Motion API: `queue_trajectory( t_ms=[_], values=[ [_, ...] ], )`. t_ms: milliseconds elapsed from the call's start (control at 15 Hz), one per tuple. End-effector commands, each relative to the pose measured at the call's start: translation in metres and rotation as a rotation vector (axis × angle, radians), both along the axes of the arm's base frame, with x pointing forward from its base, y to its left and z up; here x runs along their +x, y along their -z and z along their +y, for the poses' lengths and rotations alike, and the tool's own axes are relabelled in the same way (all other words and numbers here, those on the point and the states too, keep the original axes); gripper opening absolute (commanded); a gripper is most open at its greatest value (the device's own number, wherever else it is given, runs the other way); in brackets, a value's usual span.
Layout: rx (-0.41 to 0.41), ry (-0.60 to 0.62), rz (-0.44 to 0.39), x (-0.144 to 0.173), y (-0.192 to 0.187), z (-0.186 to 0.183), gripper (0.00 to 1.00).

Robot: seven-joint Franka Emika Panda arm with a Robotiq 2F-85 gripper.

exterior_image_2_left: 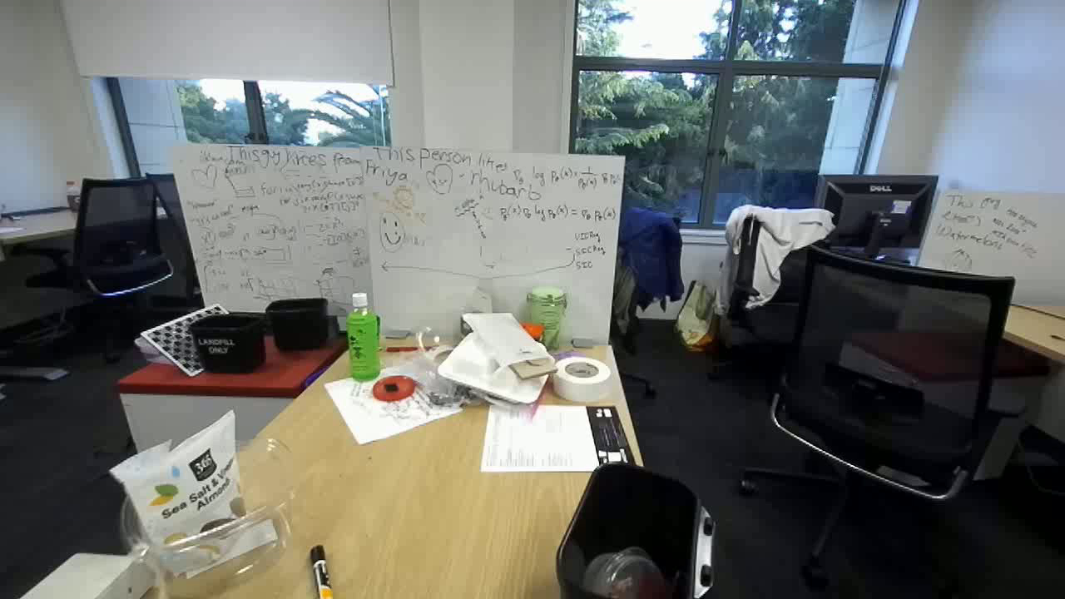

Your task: Put the green bowl behind the wine glass

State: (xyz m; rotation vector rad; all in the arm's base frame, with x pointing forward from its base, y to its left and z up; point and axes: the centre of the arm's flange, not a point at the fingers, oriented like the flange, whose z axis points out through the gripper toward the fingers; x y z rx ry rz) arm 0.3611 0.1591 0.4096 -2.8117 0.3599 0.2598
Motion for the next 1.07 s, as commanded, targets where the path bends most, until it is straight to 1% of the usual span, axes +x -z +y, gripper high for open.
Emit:
queue_trajectory(
  t_ms=[0, 133, 333, 533, 667, 800, 867, 1000],
  values=[
    [0.000, 0.000, 0.000, 0.000, 0.000, 0.000, 1.00],
    [-0.015, 0.069, -0.007, 0.006, 0.000, -0.012, 1.00],
    [-0.034, 0.225, -0.019, 0.018, -0.001, -0.040, 1.00],
    [-0.028, 0.399, -0.044, 0.030, -0.001, -0.075, 1.00],
    [-0.056, 0.519, -0.064, 0.035, 0.000, -0.102, 1.00],
    [-0.078, 0.636, -0.085, 0.035, 0.000, -0.120, 1.00],
    [-0.052, 0.551, -0.064, 0.040, -0.002, -0.117, 1.00],
    [-0.060, 0.604, -0.069, 0.040, -0.001, -0.124, 1.00]
  ],
)
